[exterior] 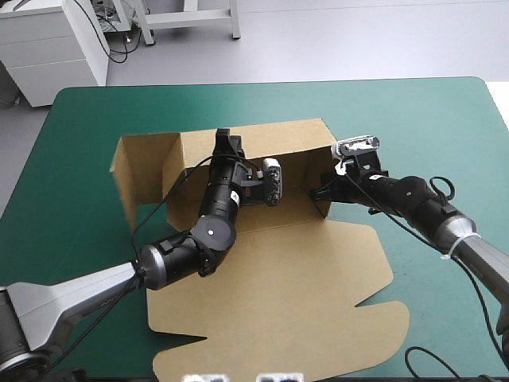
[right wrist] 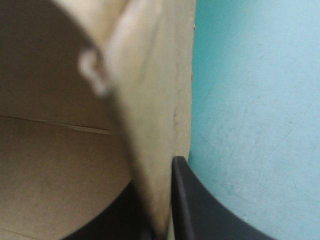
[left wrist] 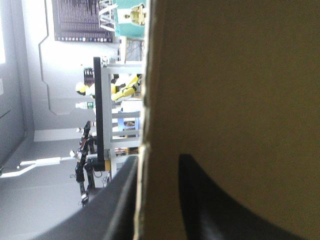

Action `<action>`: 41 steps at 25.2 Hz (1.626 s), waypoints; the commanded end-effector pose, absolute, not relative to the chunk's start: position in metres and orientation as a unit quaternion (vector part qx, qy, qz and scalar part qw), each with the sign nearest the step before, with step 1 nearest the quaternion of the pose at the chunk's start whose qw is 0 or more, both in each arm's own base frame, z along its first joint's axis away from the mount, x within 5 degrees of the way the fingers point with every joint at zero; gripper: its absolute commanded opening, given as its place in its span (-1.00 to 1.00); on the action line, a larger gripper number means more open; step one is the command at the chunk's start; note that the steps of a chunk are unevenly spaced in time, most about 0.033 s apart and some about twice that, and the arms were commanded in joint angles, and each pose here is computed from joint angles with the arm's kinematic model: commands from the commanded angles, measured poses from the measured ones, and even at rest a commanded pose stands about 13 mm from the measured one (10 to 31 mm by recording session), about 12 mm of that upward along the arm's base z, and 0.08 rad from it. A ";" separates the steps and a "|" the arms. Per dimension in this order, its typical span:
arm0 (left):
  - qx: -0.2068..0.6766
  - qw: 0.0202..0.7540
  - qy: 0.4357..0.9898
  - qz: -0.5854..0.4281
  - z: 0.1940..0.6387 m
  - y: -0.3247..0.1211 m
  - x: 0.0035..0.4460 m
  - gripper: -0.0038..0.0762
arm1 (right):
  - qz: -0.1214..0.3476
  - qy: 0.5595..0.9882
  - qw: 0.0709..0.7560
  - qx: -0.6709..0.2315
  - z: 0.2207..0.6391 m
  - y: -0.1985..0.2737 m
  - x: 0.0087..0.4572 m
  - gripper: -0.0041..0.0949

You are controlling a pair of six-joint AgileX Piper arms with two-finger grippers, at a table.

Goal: Fold the box

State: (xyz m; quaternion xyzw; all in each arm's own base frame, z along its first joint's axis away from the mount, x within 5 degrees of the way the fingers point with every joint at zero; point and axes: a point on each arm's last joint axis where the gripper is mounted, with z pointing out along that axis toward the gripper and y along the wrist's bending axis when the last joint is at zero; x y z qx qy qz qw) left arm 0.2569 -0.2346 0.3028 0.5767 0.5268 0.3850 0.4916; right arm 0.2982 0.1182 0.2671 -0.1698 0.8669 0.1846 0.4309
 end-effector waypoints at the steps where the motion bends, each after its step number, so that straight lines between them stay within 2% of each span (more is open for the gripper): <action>1: 0.571 0.536 0.477 0.399 0.330 -0.238 0.252 0.02 | 0.199 0.846 0.474 -0.145 0.295 0.118 0.296 -0.95; 3: 0.575 0.536 0.478 0.393 0.328 -0.239 0.252 0.11 | 0.195 0.845 0.478 -0.142 0.295 0.117 0.297 -0.95; 12: 0.578 0.532 0.477 0.394 0.324 -0.241 0.254 0.05 | 0.177 0.841 0.494 -0.133 0.297 0.114 0.300 -0.95; 20: 0.559 0.535 0.476 0.419 0.329 -0.247 0.242 0.05 | 0.137 0.831 0.529 -0.108 0.299 0.107 0.311 -0.95; 28: 0.546 0.551 0.461 0.432 0.334 -0.264 0.213 0.05 | 0.146 0.832 0.526 -0.100 0.297 0.119 0.346 -0.95; 35: 0.541 0.559 0.459 0.429 0.335 -0.274 0.192 0.05 | 0.162 0.832 0.522 -0.097 0.303 0.119 0.351 -0.95; 37: 0.539 0.556 0.467 0.427 0.334 -0.274 0.190 -0.01 | 0.171 0.839 0.506 -0.101 0.299 0.115 0.352 -0.95; 40: 0.531 0.551 0.480 0.429 0.333 -0.272 0.190 -0.35 | 0.183 0.853 0.480 -0.092 0.292 0.105 0.354 -0.95; 41: 0.527 0.553 0.485 0.427 0.335 -0.270 0.190 -0.55 | 0.184 0.858 0.471 -0.091 0.291 0.101 0.354 -0.95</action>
